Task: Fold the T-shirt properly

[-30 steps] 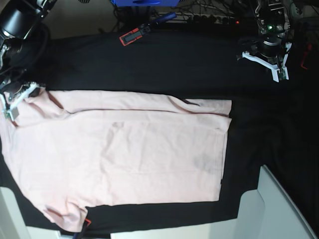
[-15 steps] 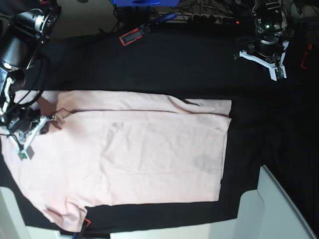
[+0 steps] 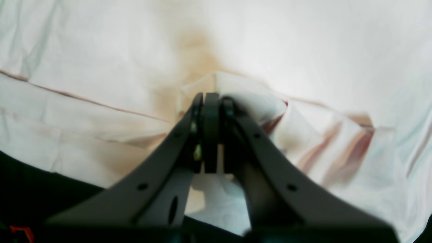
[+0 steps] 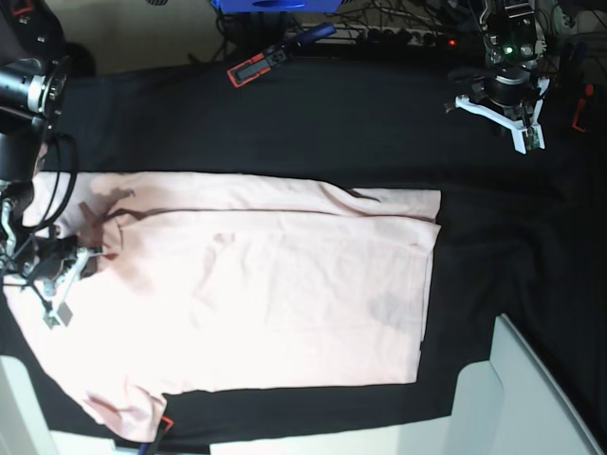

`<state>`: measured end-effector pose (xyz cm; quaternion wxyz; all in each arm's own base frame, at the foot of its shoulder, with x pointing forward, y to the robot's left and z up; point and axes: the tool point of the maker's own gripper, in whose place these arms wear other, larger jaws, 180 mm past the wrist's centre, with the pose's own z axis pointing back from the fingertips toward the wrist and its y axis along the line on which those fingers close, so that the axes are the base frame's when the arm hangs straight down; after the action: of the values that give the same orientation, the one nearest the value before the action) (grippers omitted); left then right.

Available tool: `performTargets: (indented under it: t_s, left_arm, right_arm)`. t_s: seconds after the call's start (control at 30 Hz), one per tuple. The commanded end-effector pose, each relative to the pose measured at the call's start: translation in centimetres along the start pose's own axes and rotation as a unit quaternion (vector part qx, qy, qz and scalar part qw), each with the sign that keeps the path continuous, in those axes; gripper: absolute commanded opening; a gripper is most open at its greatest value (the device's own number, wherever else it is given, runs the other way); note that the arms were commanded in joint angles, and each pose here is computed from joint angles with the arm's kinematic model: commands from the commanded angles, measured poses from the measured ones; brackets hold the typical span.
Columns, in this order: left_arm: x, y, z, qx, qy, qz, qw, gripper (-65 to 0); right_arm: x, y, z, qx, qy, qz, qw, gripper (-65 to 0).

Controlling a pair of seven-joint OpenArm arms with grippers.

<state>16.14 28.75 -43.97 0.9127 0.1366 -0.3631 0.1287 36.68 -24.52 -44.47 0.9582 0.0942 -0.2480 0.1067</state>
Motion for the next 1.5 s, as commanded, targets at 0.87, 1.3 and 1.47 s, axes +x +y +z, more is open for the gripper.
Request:
performTargets:
  t_s: [0.87, 1.3, 1.47]
  left_arm:
    - [0.8, 0.2, 0.2, 0.001, -0.016, -0.003, 1.0, -65.0]
    - [1.0, -0.2, 0.2, -0.002, -0.018, 0.003, 1.0, -65.0]
    - [0.8, -0.4, 0.2, -0.002, -0.016, 0.005, 1.0, -65.0]
  right_arm:
    - [8.5, 0.4, 0.3, -0.029, -0.145, 0.118, 0.982, -34.0]
    - [0.6, -5.1, 2.3, -0.058, -0.106, -0.096, 0.988, -33.4]
    - [0.6, -3.9, 2.1, -0.023, -0.111, -0.127, 0.9854, -33.5]
